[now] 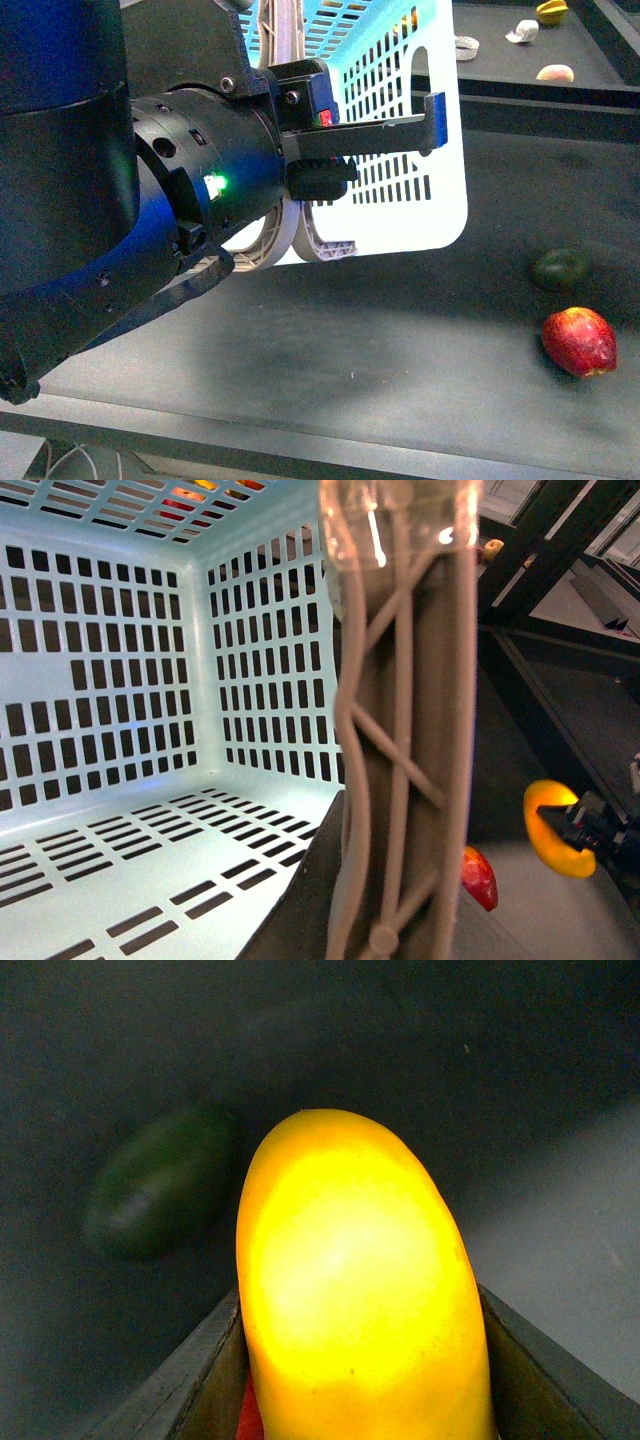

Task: Pick mango with right arm and hold basket with left

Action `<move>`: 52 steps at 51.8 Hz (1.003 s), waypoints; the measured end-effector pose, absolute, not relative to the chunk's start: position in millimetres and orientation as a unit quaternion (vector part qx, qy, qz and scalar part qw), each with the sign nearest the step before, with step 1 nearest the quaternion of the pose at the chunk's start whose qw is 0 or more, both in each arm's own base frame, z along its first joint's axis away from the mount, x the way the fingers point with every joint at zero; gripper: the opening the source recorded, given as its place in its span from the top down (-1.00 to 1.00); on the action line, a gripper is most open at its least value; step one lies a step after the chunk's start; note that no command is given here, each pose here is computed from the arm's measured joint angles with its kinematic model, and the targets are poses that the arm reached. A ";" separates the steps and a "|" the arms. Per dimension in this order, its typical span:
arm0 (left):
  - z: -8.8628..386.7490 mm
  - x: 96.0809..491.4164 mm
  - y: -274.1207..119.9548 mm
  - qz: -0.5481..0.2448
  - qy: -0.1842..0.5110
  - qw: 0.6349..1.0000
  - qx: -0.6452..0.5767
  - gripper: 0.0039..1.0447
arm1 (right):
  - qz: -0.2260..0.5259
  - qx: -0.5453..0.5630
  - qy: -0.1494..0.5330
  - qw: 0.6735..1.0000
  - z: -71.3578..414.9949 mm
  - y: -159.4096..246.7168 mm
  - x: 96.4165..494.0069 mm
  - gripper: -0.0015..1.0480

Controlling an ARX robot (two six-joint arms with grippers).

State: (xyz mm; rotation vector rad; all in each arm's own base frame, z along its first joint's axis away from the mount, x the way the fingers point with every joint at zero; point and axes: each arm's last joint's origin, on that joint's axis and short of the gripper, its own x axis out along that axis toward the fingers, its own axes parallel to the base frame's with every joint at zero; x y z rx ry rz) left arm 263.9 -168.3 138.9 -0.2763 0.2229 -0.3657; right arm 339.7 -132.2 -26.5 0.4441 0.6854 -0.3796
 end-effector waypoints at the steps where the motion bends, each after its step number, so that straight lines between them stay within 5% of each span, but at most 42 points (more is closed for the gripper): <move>1: 138.9 263.9 -168.3 -0.181 0.110 0.968 -0.137 0.90 | -0.178 0.217 0.324 0.904 -17.5 -130.4 339.6 -0.10; 12: 138.9 263.9 -168.3 -0.181 0.110 0.968 -0.136 0.90 | -0.119 0.231 0.280 0.924 47.7 -104.7 336.5 -0.10; 32: 138.9 263.9 -168.3 -0.181 0.110 0.968 -0.137 0.90 | 0.111 0.203 0.230 0.945 149.3 13.2 325.2 -0.10; 52: 138.9 264.0 -168.2 -0.180 0.110 0.968 -0.137 0.90 | 0.199 0.177 0.235 0.935 163.5 86.8 333.6 -0.10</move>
